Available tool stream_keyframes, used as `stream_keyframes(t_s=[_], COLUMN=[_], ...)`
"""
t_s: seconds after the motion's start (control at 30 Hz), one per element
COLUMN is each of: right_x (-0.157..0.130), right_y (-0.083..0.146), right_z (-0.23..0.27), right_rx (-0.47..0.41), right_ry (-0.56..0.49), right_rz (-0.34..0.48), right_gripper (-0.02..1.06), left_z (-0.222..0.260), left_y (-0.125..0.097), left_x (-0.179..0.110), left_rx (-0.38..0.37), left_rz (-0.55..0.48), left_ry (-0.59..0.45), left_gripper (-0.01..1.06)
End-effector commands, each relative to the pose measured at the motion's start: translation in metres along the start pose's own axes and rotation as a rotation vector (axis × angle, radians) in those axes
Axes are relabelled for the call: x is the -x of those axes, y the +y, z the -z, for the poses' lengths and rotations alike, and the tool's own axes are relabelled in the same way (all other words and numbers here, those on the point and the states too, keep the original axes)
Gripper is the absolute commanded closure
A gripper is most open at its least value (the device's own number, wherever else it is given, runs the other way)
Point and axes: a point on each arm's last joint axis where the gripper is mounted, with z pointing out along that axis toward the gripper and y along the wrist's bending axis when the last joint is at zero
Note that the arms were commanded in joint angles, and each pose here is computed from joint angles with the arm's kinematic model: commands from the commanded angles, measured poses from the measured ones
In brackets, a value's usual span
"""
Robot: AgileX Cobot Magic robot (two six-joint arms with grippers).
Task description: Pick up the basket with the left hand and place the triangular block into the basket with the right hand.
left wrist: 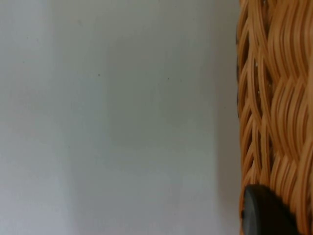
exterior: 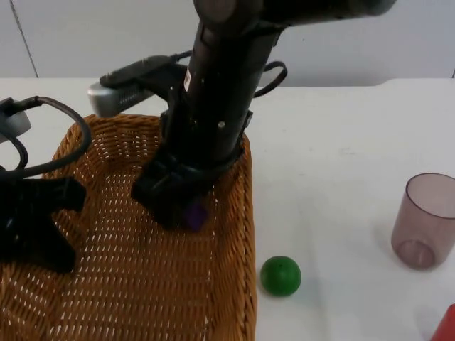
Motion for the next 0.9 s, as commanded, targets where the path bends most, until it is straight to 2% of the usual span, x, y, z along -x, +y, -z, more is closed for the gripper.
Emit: stream_keyframes(t_s=[0.0,0.2,0.33,0.37,0.43,0.5,0.57,0.67,0.7,0.83,0.87], right_x=[0.006,0.013,0.013,0.013,0.008,-0.002,-0.008,-0.031,-0.031,-0.073,-0.073], right_y=[0.002,0.006,0.017,0.017,0.022,0.028,0.030,0.038,0.038,0.046,0.046], right_z=[0.016,0.060,0.146,0.146,0.183,0.217,0.229,0.262,0.262,0.275,0.275], right_rx=[-0.005,-0.025,-0.058,-0.058,-0.071,-0.086,-0.092,-0.112,-0.112,-0.128,-0.128], right_ry=[-0.063,-0.167,-0.351,-0.351,-0.428,-0.508,-0.542,-0.637,-0.637,-0.718,-0.718], right_rz=[-0.010,0.003,0.026,0.026,0.035,0.042,0.044,0.047,0.047,0.030,0.030], right_gripper=[0.24,0.21,0.21,0.21,0.21,0.21,0.21,0.21,0.21,0.21,0.21], left_z=[0.003,0.003,0.004,0.004,0.005,0.005,0.004,0.004,0.004,-0.003,-0.003], left_y=[-0.001,-0.001,-0.002,-0.002,-0.002,-0.004,-0.005,-0.007,-0.007,-0.010,-0.010], left_x=[0.000,0.000,0.001,0.001,0.004,0.009,0.013,0.029,0.029,0.061,0.061], left_rx=[-0.012,-0.012,-0.014,-0.014,-0.013,-0.023,-0.026,-0.027,-0.027,-0.027,-0.027], left_rz=[0.005,0.005,0.005,0.005,0.007,0.001,-0.001,-0.008,-0.008,-0.017,-0.017], left_ry=[-0.009,-0.009,-0.014,-0.014,-0.029,-0.020,-0.021,-0.049,-0.049,-0.078,-0.078], left_gripper=[1.05,1.05,1.05,1.05,1.05,1.05,1.05,1.05,1.05,1.05,1.05])
